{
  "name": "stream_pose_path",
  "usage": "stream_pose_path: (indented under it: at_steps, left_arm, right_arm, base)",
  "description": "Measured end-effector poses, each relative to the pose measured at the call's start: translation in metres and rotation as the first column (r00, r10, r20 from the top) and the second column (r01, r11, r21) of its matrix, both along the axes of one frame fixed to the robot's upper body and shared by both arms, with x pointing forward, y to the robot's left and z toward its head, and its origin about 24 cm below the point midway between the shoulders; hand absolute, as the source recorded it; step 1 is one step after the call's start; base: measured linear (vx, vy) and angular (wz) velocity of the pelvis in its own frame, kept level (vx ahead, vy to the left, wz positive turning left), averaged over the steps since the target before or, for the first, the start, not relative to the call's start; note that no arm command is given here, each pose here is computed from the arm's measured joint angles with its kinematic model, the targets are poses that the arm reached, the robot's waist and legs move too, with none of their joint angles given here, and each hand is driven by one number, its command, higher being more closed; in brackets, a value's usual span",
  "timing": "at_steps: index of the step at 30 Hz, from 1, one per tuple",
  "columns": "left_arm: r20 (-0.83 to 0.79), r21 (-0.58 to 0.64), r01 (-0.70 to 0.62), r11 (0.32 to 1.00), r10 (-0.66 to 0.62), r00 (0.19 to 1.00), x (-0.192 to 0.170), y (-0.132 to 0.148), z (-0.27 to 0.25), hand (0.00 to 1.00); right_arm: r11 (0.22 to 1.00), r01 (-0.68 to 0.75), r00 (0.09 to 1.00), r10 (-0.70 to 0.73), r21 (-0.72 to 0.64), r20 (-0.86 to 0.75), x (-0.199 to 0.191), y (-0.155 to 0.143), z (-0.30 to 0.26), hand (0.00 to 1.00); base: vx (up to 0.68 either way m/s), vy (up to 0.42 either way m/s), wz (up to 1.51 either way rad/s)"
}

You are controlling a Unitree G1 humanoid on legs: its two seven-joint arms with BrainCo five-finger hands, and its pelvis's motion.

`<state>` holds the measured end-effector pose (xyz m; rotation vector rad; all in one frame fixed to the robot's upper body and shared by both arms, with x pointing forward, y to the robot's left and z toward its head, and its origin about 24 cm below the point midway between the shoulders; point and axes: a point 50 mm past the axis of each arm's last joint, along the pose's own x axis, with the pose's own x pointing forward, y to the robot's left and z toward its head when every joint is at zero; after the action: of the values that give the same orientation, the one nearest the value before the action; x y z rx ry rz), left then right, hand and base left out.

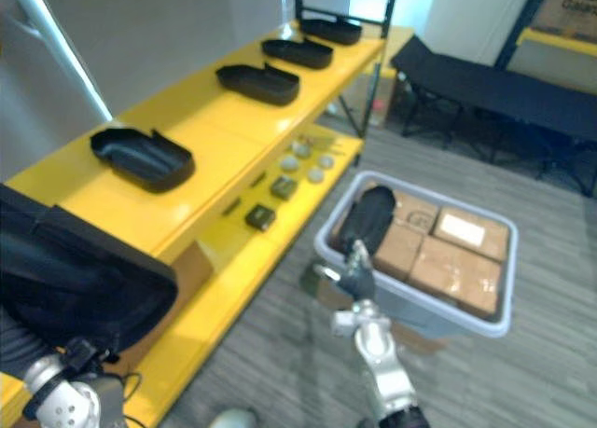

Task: Walk over and take plastic housings, then place them on the shelf

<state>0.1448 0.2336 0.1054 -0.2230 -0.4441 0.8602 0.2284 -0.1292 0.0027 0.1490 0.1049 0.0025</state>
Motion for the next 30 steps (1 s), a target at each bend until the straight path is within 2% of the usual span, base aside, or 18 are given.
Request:
stream_pose_path:
  at_steps: [3, 8, 12, 18, 24, 30]
  left_arm:
    - [-0.004, -0.005, 0.054, 0.999, -0.054, 0.999, 0.004, -0.008, -0.002, 1.00]
    - [-0.032, 0.048, 0.047, 0.998, -0.045, 0.998, 0.003, -0.006, -0.001, 1.00]
    - [-0.039, 0.105, 0.093, 0.990, -0.090, 0.995, 0.005, -0.006, 0.002, 1.00]
    - [-0.071, 0.198, 0.301, 0.933, -0.293, 0.954, 0.030, -0.012, 0.000, 1.00]
    - [-0.052, 0.151, 0.381, 0.912, -0.378, 0.925, 0.040, -0.031, -0.006, 1.00]
    - [-0.048, 0.139, 0.389, 0.911, -0.386, 0.921, 0.041, -0.035, -0.007, 1.00]
  right_arm:
    - [0.997, -0.077, 0.997, 0.077, -0.028, 0.021, -0.011, 0.002, -0.003, 0.00]
    - [0.982, -0.190, 0.968, 0.190, -0.016, 0.166, -0.003, 0.018, 0.015, 0.00]
    - [0.984, -0.179, 0.961, 0.180, -0.021, 0.208, 0.001, 0.017, 0.023, 0.00]
    - [0.998, -0.048, 0.977, 0.057, -0.048, 0.205, 0.000, 0.003, 0.024, 0.00]
    - [0.997, 0.016, 0.979, -0.001, -0.072, 0.204, 0.002, -0.019, 0.023, 0.00]
    - [0.997, -0.032, 0.985, 0.044, -0.073, 0.165, -0.010, -0.020, 0.014, 0.00]
  base:
    - [0.06, 0.103, 0.87]
    - [0.08, 0.113, 0.26]
    - [0.02, 0.079, 0.51]
    - [0.03, 0.040, 1.10]
    - [-0.06, -0.078, -0.03]
    - [-0.15, -0.056, -0.45]
